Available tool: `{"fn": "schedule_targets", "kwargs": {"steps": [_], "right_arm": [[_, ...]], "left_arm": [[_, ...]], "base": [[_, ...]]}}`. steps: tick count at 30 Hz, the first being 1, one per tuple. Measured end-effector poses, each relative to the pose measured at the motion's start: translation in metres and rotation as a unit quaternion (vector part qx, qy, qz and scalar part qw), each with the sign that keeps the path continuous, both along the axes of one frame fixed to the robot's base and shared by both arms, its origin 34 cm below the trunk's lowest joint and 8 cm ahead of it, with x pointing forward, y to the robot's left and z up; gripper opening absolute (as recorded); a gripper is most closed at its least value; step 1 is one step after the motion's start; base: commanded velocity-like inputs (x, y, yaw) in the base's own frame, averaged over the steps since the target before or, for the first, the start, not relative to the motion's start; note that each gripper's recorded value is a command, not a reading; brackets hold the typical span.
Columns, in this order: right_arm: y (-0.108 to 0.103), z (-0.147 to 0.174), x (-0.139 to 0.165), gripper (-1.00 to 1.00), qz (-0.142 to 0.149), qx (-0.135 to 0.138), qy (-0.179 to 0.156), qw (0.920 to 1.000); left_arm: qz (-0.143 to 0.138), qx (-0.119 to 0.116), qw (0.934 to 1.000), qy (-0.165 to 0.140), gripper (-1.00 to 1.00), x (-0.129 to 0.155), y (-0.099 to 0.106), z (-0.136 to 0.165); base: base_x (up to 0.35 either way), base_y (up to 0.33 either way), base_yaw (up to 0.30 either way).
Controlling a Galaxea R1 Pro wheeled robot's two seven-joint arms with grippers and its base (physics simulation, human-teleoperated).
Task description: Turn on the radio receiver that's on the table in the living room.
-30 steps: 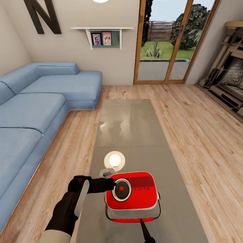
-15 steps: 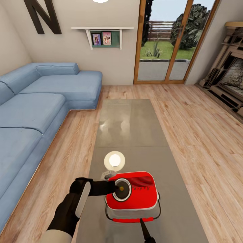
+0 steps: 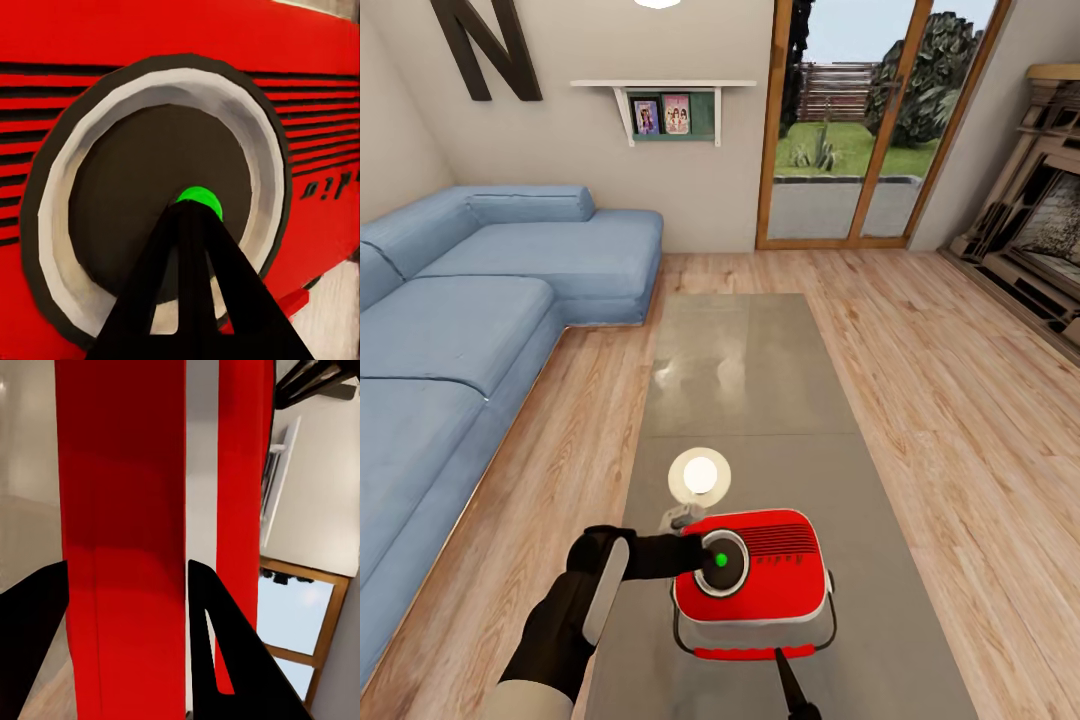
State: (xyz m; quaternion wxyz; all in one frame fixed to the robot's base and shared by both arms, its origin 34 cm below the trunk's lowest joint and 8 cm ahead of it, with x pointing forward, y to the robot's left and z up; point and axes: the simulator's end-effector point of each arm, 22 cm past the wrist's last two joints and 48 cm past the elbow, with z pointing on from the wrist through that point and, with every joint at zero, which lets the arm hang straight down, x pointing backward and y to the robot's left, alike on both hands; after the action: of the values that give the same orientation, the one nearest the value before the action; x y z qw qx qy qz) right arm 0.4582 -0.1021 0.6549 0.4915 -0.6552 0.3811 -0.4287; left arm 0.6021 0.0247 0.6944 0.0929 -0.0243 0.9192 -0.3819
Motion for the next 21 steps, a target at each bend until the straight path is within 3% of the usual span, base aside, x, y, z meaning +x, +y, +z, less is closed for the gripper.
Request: {"fn": "schedule_targets", "kwargs": {"steps": [4, 7, 10, 16, 21], "right_arm": [[-0.022, -0.016, 0.005, -1.0, -0.034, -0.011, 0.031, 0.9989], [-0.038, -0.033, 0.01, -1.0, -0.065, -0.02, 0.073, 0.995], [-0.037, -0.037, 0.024, -1.0, -0.079, -0.018, 0.093, 0.9923], [-0.062, -0.02, 0.075, -1.0, -0.146, 0.002, 0.098, 0.9843], [-0.082, 0.021, 0.142, -1.0, -0.214, 0.05, 0.118, 0.9682]], "left_arm": [[0.007, -0.019, 0.9998, -0.006, -1.0, 0.005, -0.005, 0.01], [0.016, -0.031, 0.9985, -0.043, -1.0, 0.024, -0.004, 0.036], [0.028, -0.066, 0.9947, -0.074, -1.0, 0.04, -0.01, 0.069], [0.032, -0.087, 0.9917, -0.089, -1.0, 0.046, -0.014, 0.087], [0.033, -0.083, 0.9919, -0.09, -1.0, 0.047, -0.012, 0.086]], "base": [[0.0, 0.0, 0.0], [0.0, 0.0, 0.0], [0.0, 0.0, 0.0], [0.0, 0.0, 0.0], [0.0, 0.0, 0.0]]}}
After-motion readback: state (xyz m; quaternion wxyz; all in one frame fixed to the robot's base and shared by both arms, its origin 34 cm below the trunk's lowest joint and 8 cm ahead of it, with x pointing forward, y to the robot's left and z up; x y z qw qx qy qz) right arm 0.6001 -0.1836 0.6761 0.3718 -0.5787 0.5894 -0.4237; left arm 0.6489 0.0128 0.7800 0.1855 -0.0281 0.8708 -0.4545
